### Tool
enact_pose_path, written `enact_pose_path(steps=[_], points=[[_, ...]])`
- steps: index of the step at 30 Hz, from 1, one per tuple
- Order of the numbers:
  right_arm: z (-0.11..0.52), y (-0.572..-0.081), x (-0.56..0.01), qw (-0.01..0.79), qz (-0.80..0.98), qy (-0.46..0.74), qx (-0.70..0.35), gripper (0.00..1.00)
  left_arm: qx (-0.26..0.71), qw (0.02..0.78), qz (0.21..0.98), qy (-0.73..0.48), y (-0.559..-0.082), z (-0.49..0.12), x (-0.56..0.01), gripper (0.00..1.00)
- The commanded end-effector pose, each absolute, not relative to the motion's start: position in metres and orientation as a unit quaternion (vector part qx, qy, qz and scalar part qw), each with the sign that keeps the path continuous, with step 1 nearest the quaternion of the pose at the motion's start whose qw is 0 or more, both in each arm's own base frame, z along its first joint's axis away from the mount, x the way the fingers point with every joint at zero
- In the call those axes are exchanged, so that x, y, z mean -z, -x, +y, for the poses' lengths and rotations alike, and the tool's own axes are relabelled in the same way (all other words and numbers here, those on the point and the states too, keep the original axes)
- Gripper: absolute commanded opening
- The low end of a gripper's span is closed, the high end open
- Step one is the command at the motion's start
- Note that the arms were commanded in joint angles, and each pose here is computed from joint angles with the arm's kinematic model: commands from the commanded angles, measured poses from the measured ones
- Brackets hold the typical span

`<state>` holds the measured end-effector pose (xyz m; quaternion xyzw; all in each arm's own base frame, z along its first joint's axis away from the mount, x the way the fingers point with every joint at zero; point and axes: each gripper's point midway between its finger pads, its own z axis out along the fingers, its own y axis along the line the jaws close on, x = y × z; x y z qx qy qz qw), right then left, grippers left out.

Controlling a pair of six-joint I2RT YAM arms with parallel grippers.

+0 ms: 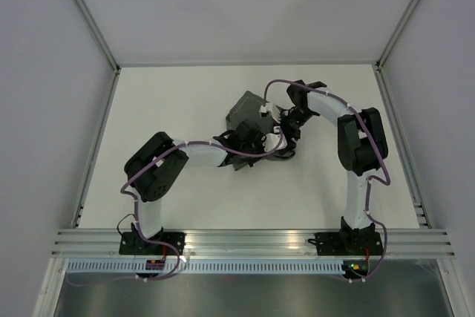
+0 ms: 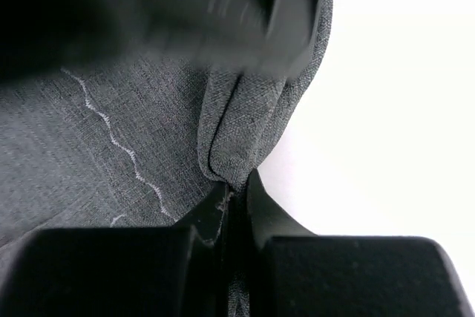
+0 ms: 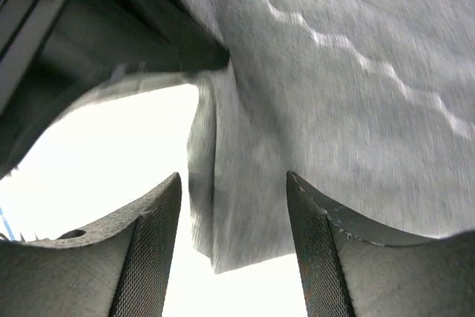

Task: Fold the napkin, place the utensils inside, and roll it up
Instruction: Roll the napkin with the utensil

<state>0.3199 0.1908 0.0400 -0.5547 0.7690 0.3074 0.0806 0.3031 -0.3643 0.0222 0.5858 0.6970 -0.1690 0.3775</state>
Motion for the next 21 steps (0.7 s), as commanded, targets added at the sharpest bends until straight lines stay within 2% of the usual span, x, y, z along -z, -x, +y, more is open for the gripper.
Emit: enact_pose_path(steps=[1,13,21], points=[[0.186,-0.337,-0.07,0.149,0.767,0.549,-0.297,0.64,0.223,0.291,0.742,-0.561,-0.286,-0.348,0.001,0.02],[0.166,-0.33,-0.099,0.278,0.741,0.558,-0.25,0.67,0.377,0.192,0.76,-0.494,-0.299,-0.345,-0.017,0.02],[0.169,-0.318,-0.103,0.361,0.694,0.602,-0.162,0.68,0.465,0.094,0.758,-0.448,-0.293,-0.35,-0.008,0.02]])
